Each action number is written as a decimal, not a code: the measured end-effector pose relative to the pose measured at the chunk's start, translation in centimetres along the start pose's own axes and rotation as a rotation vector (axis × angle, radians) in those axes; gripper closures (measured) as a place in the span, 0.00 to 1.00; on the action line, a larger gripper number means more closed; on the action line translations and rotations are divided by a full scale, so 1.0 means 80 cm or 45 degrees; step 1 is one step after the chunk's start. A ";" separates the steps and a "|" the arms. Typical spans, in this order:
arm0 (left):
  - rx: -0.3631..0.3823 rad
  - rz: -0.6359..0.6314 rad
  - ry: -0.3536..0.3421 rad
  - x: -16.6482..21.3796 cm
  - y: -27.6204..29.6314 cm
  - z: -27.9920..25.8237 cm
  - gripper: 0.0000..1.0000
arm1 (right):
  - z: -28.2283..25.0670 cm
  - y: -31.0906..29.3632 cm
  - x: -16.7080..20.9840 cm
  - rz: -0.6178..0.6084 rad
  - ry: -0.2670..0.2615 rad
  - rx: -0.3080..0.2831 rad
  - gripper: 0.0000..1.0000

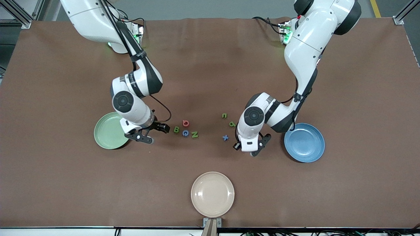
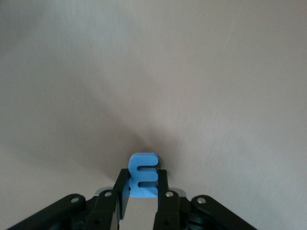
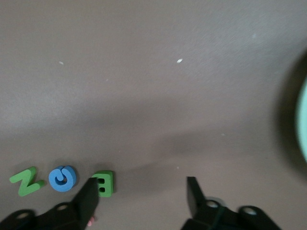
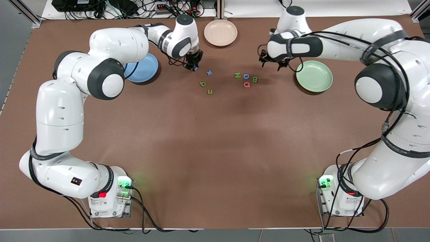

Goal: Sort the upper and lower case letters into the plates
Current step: 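Drop the e onto the blue plate while the right gripper grasps B, then carry the B to the green plate while the left gripper grasps b, then drop the b onto the blue plate while the right gripper grasps C, then carry the C to the green plate while the left gripper grasps x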

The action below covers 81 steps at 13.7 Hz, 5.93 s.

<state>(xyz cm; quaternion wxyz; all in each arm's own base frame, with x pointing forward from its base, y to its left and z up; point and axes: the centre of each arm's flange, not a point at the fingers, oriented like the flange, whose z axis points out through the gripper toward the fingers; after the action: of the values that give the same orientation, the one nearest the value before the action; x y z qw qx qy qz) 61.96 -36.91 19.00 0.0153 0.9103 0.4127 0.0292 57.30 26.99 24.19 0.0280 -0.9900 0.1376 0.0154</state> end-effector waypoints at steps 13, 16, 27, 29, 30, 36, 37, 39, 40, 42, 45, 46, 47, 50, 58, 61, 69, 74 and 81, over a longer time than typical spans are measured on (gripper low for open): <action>0.235 0.314 -0.057 0.242 -0.207 -0.021 0.68 | 0.066 -0.041 -0.018 0.098 0.061 0.033 0.42; 0.237 0.329 -0.061 0.228 -0.211 -0.019 0.53 | 0.070 -0.049 -0.027 0.096 0.057 0.031 0.42; 0.042 0.146 -0.024 0.010 -0.050 -0.070 0.00 | 0.082 -0.067 -0.044 0.084 0.054 0.024 0.72; 0.057 0.116 -0.040 -0.014 -0.044 -0.051 0.00 | 0.081 -0.062 -0.039 0.077 0.054 0.009 0.72; 0.063 0.100 -0.045 -0.028 -0.043 -0.043 0.01 | 0.078 -0.054 -0.032 0.067 0.045 -0.011 0.72; 0.093 0.131 -0.066 -0.113 -0.039 -0.013 0.18 | -0.024 0.059 0.048 -0.099 0.033 -0.081 0.72; 0.082 0.136 -0.072 -0.117 -0.039 -0.007 0.21 | -0.036 0.094 0.060 -0.134 0.031 -0.079 0.72; 0.056 0.138 -0.084 -0.121 -0.041 0.006 0.25 | -0.047 0.167 0.078 -0.179 0.011 -0.076 0.72; 0.054 0.142 -0.089 -0.125 -0.042 0.012 0.26 | -0.045 0.198 0.081 -0.188 0.004 -0.075 0.72; 0.054 0.137 -0.091 -0.133 -0.044 0.015 0.41 | -0.026 0.241 0.076 -0.212 0.011 -0.074 0.72; 0.049 0.129 -0.088 -0.138 -0.042 0.010 0.71 | 0.010 0.279 0.057 -0.246 0.021 -0.083 0.72; 0.049 0.130 -0.088 -0.138 -0.043 0.010 0.72 | 0.018 0.283 0.051 -0.249 0.010 -0.087 0.72; 0.049 0.129 -0.088 -0.138 -0.043 0.010 0.72 | 0.024 0.284 0.045 -0.253 -0.002 -0.089 0.72; 0.028 0.112 -0.065 -0.117 -0.039 0.000 0.72 | 0.032 0.284 0.037 -0.260 -0.023 -0.093 0.72; 0.141 0.366 0.054 0.154 -0.102 -0.100 0.72 | 0.024 0.269 0.037 -0.218 -0.037 -0.089 0.15; 0.189 0.410 0.024 0.217 -0.148 -0.087 0.72 | -0.004 0.197 0.036 -0.114 0.034 -0.060 0.00; 0.196 0.473 0.057 0.305 -0.204 -0.049 0.55 | 0.003 -0.012 0.000 0.213 0.129 0.002 0.00; 0.121 0.399 0.053 0.214 -0.140 -0.068 0.05 | 0.060 -0.088 -0.009 0.331 0.147 -0.002 0.01; -0.005 0.049 -0.106 -0.022 -0.008 -0.067 0.00 | 0.080 -0.111 -0.031 0.360 0.136 -0.018 0.27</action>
<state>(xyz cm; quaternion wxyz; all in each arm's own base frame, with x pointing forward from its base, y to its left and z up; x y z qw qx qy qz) 59.97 -37.80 24.28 0.0337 0.9184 0.3942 -0.0075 57.21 36.54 18.38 0.0110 -0.9603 0.2769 -0.0326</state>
